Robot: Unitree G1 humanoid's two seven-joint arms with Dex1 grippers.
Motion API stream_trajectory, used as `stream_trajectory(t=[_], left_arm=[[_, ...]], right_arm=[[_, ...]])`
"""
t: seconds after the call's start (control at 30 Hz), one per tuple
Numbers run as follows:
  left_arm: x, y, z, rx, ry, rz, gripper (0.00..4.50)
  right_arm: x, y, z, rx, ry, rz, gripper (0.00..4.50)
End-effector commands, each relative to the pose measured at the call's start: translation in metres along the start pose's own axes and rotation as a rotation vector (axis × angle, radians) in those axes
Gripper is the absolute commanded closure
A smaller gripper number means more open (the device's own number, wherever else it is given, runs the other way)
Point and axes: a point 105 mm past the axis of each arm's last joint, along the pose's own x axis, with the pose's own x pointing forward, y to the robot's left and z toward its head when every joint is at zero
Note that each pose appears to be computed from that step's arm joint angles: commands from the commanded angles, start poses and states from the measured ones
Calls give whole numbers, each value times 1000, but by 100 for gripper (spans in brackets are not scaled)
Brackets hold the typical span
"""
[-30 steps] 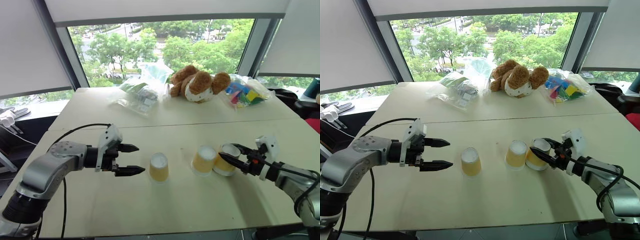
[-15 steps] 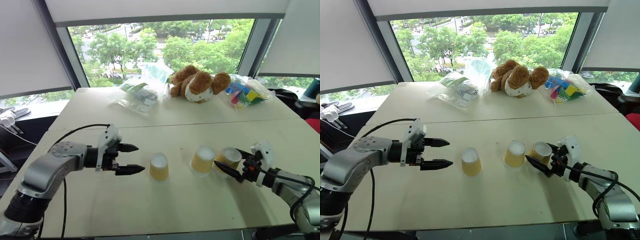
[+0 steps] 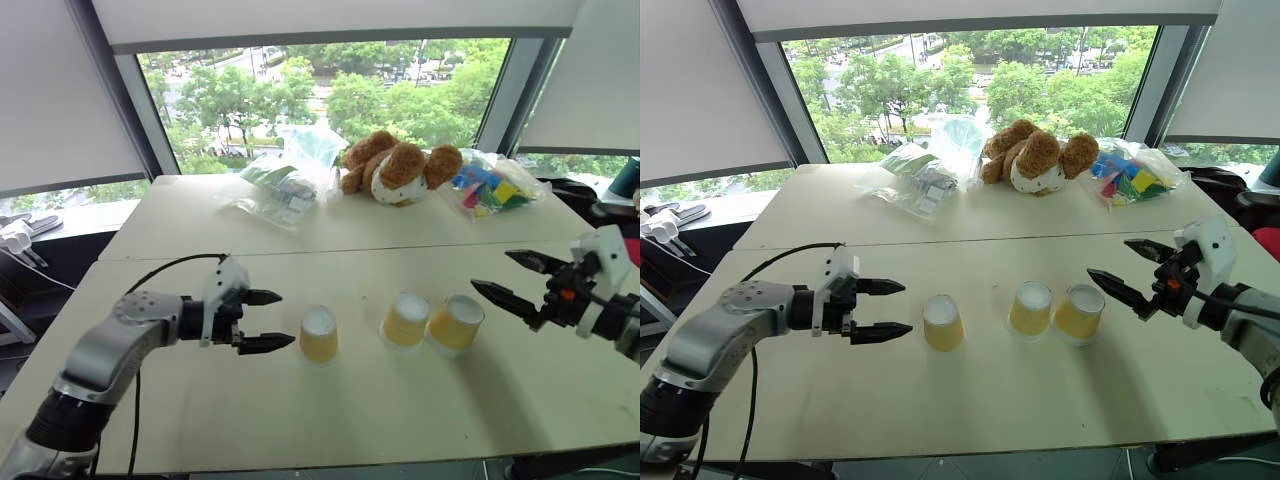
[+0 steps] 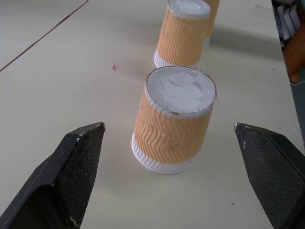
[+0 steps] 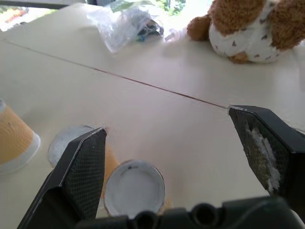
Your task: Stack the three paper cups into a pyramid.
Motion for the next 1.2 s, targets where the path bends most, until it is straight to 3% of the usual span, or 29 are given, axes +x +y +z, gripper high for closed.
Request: stream_trajectory(t=[0.03, 0.17, 0.37, 0.83, 0.93, 1.03, 1.2], left_arm=[[8, 3, 0, 77, -1, -12, 0], [21, 5, 3, 99, -31, -39, 0], [35, 9, 6, 136, -64, -68, 0], [62, -5, 11, 136, -128, -184, 0], [63, -4, 11, 135, -146, -185, 94], [61, -3, 8, 133, -141, -196, 227], [59, 3, 5, 137, -118, -197, 227]], right_arm=[[-3, 19, 26, -7, -18, 101, 7], [-6, 48, 25, 77, 18, 235, 7], [-19, 111, -4, 150, 174, 431, 7], [-21, 121, -25, 167, 248, 399, 7], [-21, 121, -26, 167, 249, 398, 0], [-22, 121, -29, 165, 261, 397, 0], [-22, 121, -30, 169, 263, 389, 0]])
